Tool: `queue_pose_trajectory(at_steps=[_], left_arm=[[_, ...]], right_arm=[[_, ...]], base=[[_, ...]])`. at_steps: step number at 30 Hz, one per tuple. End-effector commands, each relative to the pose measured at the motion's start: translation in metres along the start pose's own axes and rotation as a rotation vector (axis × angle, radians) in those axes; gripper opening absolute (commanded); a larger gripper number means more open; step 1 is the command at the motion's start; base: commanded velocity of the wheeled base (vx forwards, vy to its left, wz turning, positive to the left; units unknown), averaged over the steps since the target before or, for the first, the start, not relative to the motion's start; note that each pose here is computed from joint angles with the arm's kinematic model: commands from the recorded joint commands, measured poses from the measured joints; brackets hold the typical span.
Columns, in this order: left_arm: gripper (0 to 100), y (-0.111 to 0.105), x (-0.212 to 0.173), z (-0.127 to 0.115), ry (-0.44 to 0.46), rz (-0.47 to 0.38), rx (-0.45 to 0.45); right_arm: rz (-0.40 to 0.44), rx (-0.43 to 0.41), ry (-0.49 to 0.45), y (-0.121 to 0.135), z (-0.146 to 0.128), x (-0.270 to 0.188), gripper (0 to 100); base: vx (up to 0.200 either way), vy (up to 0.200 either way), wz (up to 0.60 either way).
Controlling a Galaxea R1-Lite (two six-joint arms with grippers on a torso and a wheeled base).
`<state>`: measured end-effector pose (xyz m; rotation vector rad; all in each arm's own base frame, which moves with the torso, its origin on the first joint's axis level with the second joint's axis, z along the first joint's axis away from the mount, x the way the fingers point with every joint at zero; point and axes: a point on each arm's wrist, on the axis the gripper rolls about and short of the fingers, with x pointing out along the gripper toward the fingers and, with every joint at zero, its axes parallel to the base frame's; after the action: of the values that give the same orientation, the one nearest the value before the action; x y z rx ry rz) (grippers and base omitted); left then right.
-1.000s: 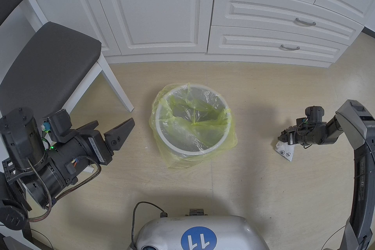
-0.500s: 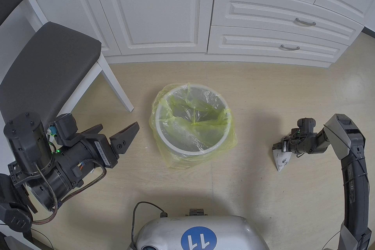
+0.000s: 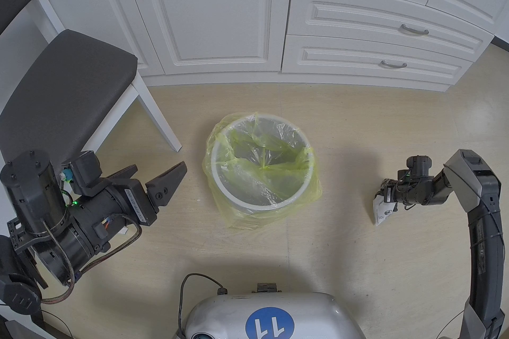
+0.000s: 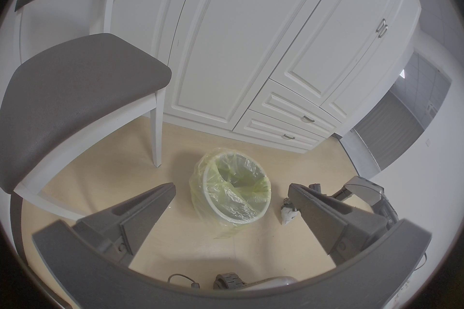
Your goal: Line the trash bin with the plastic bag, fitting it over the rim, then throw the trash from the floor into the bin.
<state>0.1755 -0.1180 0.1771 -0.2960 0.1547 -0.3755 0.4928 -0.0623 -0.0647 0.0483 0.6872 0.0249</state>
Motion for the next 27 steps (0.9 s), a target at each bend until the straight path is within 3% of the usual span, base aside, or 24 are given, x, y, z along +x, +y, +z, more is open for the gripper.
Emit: queue_pose_trajectory(at_steps=[1, 3, 4, 7, 9, 10, 11, 13, 14, 20, 27], left_arm=[[100, -0.001, -0.004, 0.005, -0.025, -0.009, -0.002], [100, -0.004, -0.007, 0.007, -0.034, -0.022, 0.007], [100, -0.004, -0.008, 0.007, -0.034, -0.025, 0.009], [100, -0.007, -0.018, 0.013, -0.076, -0.026, 0.056], [100, -0.007, -0.018, 0.014, -0.076, -0.026, 0.059], [100, -0.006, -0.024, 0.019, -0.104, -0.022, 0.082], [100, -0.006, -0.027, 0.021, -0.117, -0.025, 0.08], [100, -0.006, -0.027, 0.021, -0.117, -0.025, 0.08], [100, -0.006, -0.038, 0.03, -0.167, -0.038, 0.071], [100, -0.005, -0.06, 0.047, -0.258, -0.061, 0.097], [100, -0.004, -0.068, 0.05, -0.287, -0.055, 0.183]], right_arm=[[0.089, -0.067, -0.133, 0.019, 0.044, -0.066, 0], [0.12, -0.125, -0.24, 0.031, 0.058, -0.094, 0], [0.12, -0.13, -0.248, 0.032, 0.058, -0.096, 0], [0.156, -0.205, -0.425, 0.065, 0.077, -0.148, 0], [0.157, -0.207, -0.43, 0.066, 0.078, -0.15, 0], [0.196, -0.239, -0.528, 0.095, 0.09, -0.184, 0], [0.198, -0.246, -0.563, 0.106, 0.093, -0.194, 0], [0.198, -0.246, -0.563, 0.106, 0.093, -0.194, 0], [0.182, -0.234, -0.655, 0.143, 0.098, -0.218, 0], [0.216, -0.108, -0.833, 0.214, 0.096, -0.236, 0], [0.433, -0.025, -0.988, 0.29, 0.07, -0.236, 0]], base=[[0.0, 0.0, 0.0], [0.0, 0.0, 0.0], [0.0, 0.0, 0.0], [0.0, 0.0, 0.0], [0.0, 0.0, 0.0], [0.0, 0.0, 0.0], [0.0, 0.0, 0.0], [0.0, 0.0, 0.0], [0.0, 0.0, 0.0], [0.0, 0.0, 0.0], [0.0, 0.0, 0.0]])
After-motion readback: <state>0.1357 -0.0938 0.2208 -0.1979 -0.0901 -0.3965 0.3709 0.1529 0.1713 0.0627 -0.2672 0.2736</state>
